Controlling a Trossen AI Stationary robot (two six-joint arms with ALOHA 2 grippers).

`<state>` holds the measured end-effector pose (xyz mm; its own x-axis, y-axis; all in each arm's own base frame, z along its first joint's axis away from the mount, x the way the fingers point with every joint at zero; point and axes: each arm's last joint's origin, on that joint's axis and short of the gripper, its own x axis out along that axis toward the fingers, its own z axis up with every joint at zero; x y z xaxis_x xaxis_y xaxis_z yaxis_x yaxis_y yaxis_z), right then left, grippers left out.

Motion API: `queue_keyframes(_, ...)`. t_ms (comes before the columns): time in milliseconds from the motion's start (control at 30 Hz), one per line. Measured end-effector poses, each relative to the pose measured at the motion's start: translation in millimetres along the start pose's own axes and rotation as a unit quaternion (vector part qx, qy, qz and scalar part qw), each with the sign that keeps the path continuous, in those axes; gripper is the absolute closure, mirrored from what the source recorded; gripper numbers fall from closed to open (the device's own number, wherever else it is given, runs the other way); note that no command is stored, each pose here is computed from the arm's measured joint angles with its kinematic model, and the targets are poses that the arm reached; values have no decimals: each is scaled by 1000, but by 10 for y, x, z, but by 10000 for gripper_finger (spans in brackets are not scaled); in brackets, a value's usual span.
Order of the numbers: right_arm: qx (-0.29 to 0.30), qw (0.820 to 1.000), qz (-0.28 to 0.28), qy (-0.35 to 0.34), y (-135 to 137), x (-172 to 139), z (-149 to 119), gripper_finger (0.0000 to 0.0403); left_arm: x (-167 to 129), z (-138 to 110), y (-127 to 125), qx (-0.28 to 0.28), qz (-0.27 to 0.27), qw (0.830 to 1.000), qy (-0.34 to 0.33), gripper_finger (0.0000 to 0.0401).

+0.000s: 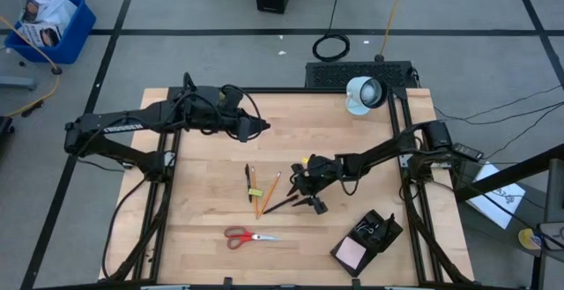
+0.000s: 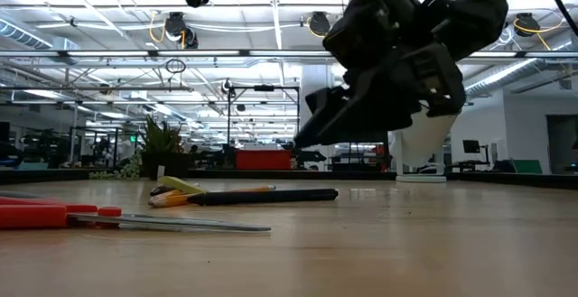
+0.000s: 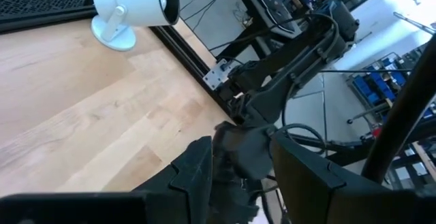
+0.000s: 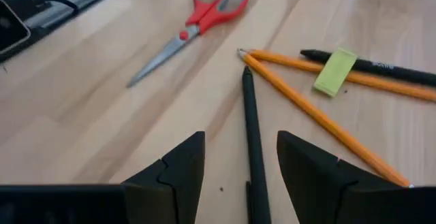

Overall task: Pick and place office supplies into organizer
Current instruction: Put the black pen into the desk organizer

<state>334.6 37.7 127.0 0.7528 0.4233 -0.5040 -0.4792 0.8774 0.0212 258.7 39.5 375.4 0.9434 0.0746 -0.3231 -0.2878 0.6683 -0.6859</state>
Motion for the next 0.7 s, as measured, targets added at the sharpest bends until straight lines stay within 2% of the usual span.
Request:
queue_keyframes(267, -31, 999, -9, 30, 3, 63, -210, 229, 0, 2, -11, -4, -4, 1000, -3, 247)
queue_keyframes(467, -23, 999, -26, 30, -37, 124, -346, 231, 1, 3, -28, -13, -10, 1000, -6, 247)
queue_keyframes(700, -2, 999, -27, 33, -100, 174, -455, 256, 3, 2, -41, -16, -15, 1000, -7, 247)
